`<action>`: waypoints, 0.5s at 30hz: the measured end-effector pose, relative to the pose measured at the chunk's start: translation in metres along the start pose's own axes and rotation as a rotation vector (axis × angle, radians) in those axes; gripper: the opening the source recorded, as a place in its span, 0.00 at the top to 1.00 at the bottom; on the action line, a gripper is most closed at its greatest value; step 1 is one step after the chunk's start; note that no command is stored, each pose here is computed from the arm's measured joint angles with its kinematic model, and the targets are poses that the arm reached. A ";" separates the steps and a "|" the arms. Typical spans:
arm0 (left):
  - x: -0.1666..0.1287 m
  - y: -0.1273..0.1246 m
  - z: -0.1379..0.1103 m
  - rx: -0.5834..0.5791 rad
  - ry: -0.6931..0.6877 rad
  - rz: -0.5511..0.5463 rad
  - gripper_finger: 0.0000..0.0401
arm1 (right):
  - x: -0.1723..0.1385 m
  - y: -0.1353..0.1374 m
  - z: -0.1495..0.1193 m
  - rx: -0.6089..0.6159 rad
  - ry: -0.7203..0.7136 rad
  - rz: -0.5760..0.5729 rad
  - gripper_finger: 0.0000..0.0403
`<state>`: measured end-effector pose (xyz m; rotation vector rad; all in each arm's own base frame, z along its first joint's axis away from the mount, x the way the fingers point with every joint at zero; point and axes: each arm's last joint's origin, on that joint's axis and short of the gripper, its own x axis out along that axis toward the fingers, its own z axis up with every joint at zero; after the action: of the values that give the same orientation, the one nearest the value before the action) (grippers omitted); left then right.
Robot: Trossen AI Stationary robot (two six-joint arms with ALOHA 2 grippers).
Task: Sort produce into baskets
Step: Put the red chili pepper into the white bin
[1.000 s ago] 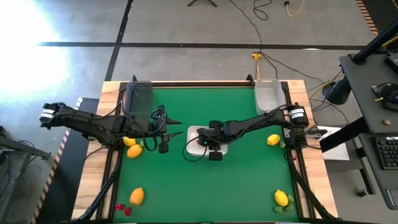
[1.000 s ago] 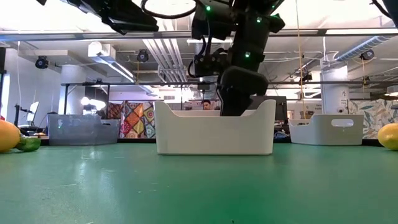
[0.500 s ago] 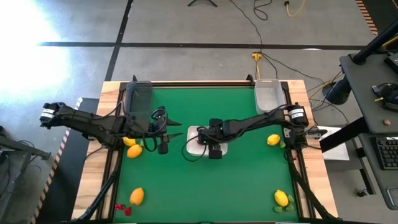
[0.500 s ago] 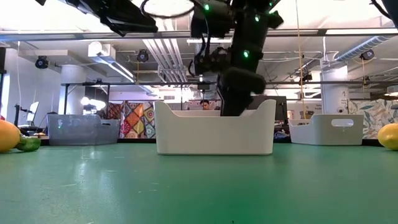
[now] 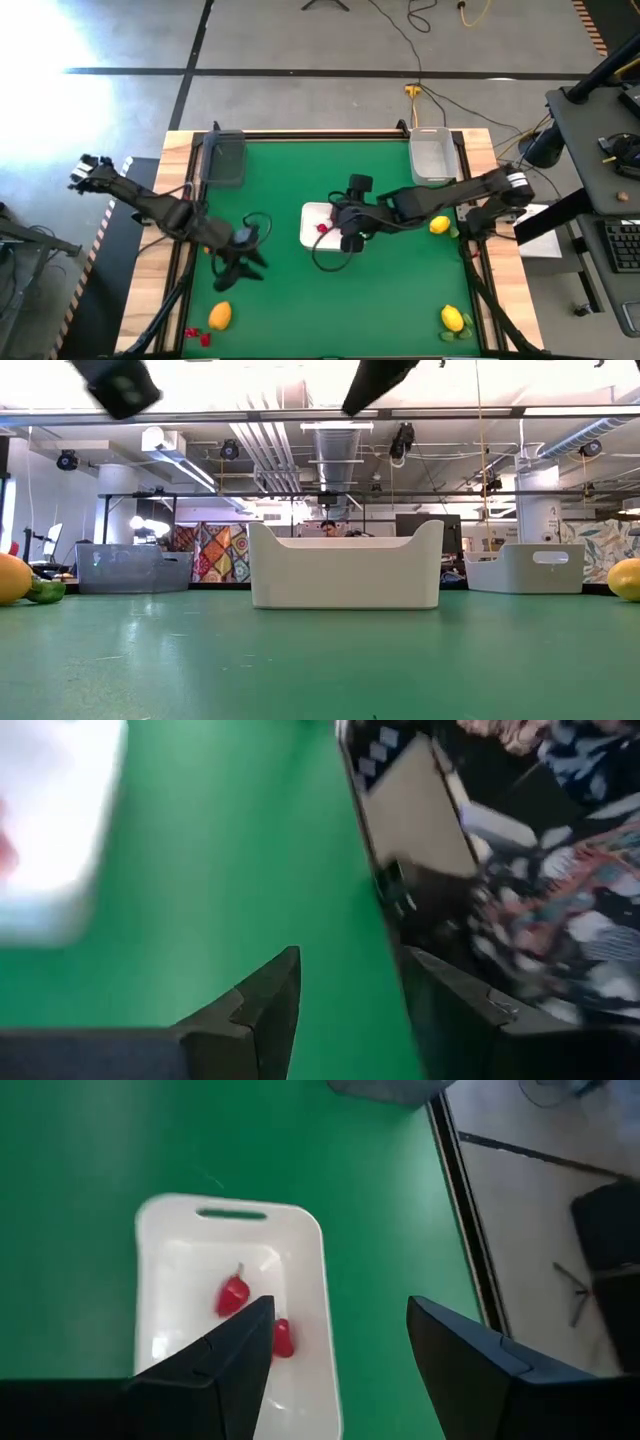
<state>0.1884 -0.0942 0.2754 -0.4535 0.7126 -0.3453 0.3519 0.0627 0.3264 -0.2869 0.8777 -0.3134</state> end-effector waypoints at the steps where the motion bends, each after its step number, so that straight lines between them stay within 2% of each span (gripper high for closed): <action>1: 0.001 -0.004 -0.004 -0.054 0.031 -0.008 0.61 | -0.005 0.000 0.000 0.016 -0.013 0.006 0.45; 4: 0.002 -0.017 -0.017 -0.202 0.124 -0.016 0.61 | -0.017 0.002 0.000 0.023 -0.041 0.020 0.45; 10: -0.002 -0.027 -0.012 -0.292 0.192 0.039 0.61 | -0.022 0.010 -0.001 0.007 -0.047 0.037 0.45; 15: 0.006 -0.040 -0.016 -0.531 0.260 0.046 0.60 | -0.019 0.020 -0.001 0.015 -0.044 0.048 0.45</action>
<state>0.1755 -0.1359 0.2816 -0.9035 1.0717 -0.1680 0.3431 0.0878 0.3319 -0.2578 0.8370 -0.2679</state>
